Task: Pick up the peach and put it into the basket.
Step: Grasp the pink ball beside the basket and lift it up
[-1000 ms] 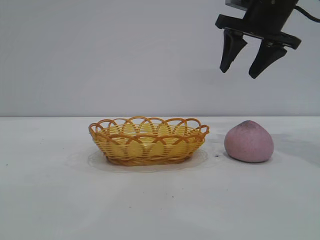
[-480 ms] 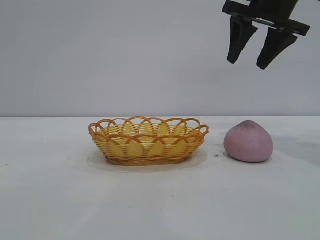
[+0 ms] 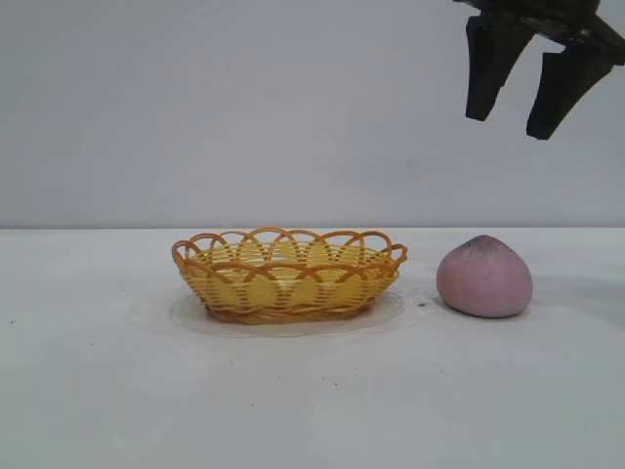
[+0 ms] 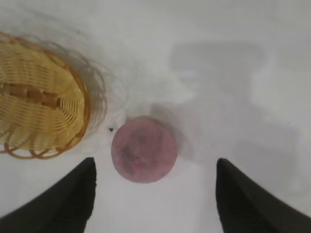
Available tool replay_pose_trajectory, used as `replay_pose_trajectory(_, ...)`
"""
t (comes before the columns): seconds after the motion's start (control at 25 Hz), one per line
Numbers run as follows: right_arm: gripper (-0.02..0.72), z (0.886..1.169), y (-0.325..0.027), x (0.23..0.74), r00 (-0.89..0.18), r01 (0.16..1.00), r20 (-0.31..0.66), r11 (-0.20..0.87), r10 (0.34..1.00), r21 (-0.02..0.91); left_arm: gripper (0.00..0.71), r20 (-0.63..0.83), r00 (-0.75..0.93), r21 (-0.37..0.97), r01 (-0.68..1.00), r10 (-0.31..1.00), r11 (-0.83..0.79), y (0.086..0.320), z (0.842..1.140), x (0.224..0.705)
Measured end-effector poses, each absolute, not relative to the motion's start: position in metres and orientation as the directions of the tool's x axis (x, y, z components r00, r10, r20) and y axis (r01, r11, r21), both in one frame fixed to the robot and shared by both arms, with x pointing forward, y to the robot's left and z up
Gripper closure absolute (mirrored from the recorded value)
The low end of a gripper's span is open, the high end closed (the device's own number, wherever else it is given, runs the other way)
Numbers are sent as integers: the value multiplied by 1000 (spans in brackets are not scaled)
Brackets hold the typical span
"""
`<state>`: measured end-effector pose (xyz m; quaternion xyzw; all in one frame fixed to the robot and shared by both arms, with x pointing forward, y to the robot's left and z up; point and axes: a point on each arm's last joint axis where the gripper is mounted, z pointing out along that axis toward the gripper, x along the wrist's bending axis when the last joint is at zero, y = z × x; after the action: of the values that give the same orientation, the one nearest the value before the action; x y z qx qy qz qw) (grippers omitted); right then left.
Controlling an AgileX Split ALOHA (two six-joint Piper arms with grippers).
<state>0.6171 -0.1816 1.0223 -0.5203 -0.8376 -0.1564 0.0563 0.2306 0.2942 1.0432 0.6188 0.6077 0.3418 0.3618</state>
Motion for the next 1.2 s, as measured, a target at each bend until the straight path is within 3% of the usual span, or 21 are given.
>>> replay_pose_trajectory(0.2, 257, 1016, -155, 608, -475, 879, 229, 446, 850, 166, 352, -15, 31, 863, 505, 999, -3, 294, 1043, 231)
replay_pose_trajectory(0.52, 257, 979, -152, 616, -414, 910, 186, 412, 891, 49, 352, -11, 32, 863, 504, 999, -7, 294, 1043, 231)
replay_pose_trajectory(0.56, 317, 976, -152, 616, -410, 911, 187, 410, 893, 41, 352, -10, 33, 863, 504, 999, -8, 294, 1043, 231)
replay_pose_trajectory(1.12, 316, 938, -150, 621, -393, 910, 196, 411, 898, -58, 352, -10, 33, 864, 503, 999, -8, 294, 1043, 230)
replay_pose_trajectory(1.2, 373, 933, -150, 622, -391, 909, 198, 411, 899, -70, 352, -10, 33, 864, 503, 999, -8, 294, 1043, 230)
